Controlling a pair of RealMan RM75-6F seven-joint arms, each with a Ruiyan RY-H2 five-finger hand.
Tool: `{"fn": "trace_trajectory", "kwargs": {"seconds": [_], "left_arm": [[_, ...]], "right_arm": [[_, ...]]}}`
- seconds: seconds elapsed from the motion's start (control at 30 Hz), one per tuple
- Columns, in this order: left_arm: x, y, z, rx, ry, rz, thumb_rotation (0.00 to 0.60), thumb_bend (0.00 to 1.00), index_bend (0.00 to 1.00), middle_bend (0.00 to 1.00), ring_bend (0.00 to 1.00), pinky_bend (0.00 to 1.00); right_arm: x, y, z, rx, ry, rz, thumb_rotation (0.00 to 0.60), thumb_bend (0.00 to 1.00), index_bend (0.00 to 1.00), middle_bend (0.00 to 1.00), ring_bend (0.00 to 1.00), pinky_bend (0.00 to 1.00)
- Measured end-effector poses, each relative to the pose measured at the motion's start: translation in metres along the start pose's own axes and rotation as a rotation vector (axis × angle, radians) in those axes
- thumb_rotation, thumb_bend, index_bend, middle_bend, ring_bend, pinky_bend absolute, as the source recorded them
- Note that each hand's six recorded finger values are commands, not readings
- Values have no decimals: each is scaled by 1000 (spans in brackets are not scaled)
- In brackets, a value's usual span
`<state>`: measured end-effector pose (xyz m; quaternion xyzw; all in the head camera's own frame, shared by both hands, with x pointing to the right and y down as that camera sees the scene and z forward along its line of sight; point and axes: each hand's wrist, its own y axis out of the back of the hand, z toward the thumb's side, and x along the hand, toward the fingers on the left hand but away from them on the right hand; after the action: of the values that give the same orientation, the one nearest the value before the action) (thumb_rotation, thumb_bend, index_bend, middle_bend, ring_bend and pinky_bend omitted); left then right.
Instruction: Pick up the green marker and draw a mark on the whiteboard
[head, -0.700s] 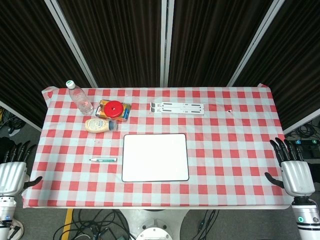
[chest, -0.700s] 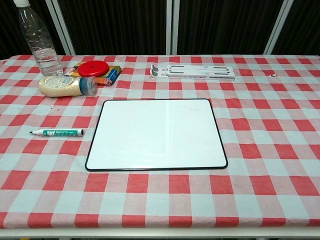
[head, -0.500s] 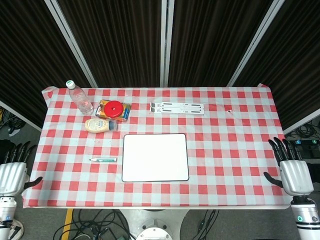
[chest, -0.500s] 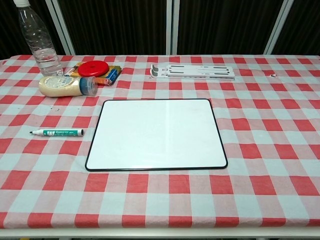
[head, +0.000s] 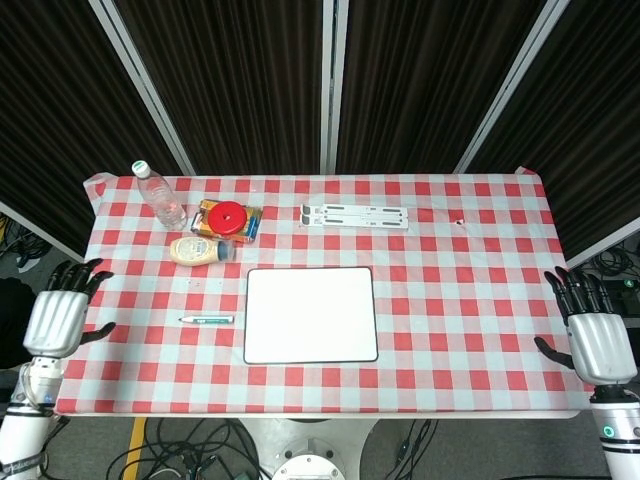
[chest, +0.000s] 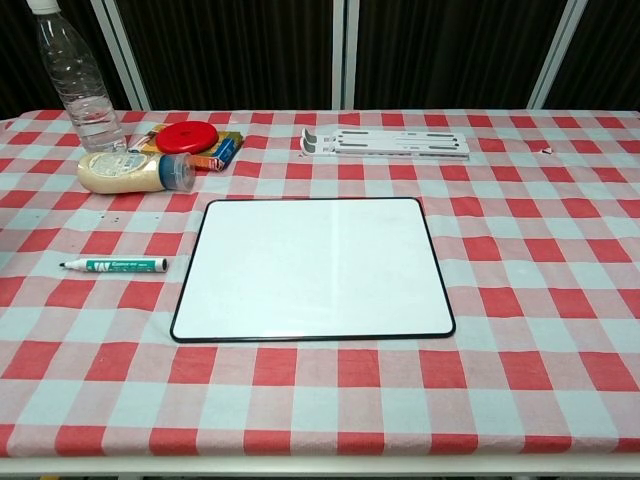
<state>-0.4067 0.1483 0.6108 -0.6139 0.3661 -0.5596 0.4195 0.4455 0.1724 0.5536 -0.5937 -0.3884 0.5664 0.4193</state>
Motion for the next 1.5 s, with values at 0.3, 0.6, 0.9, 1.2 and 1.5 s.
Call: {"fn": "trace_trajectory", "kwargs": {"seconds": [0.3,0.6,0.9,1.2,1.5], "left_arm": [[59,-38,78,-28,-133,-107,600,137,485,515,752,865],[60,-85,118,-13,-119,-245,600,209,483,503,784,887],[54,-113,142,21,-101,-316,600,228,478,500,799,891],[59,-124,151,115,-70,-344,600,223,478,500,802,893],[65,-127,156,222,-46,-364,600,230,478,505,808,899]], "right_arm": [[-1,2,-6,-3,-3,11,600,78,0,61,0,0],[4,-3,-16,-16,-25,28,600,78,0,68,0,0],[5,-8,-15,-24,-15,38,600,78,0,70,0,0],[6,-7,-18,-28,-21,32,600,80,0,76,0,0],[6,-9,-22,-36,-27,32,600,85,0,87,0,0]]}}
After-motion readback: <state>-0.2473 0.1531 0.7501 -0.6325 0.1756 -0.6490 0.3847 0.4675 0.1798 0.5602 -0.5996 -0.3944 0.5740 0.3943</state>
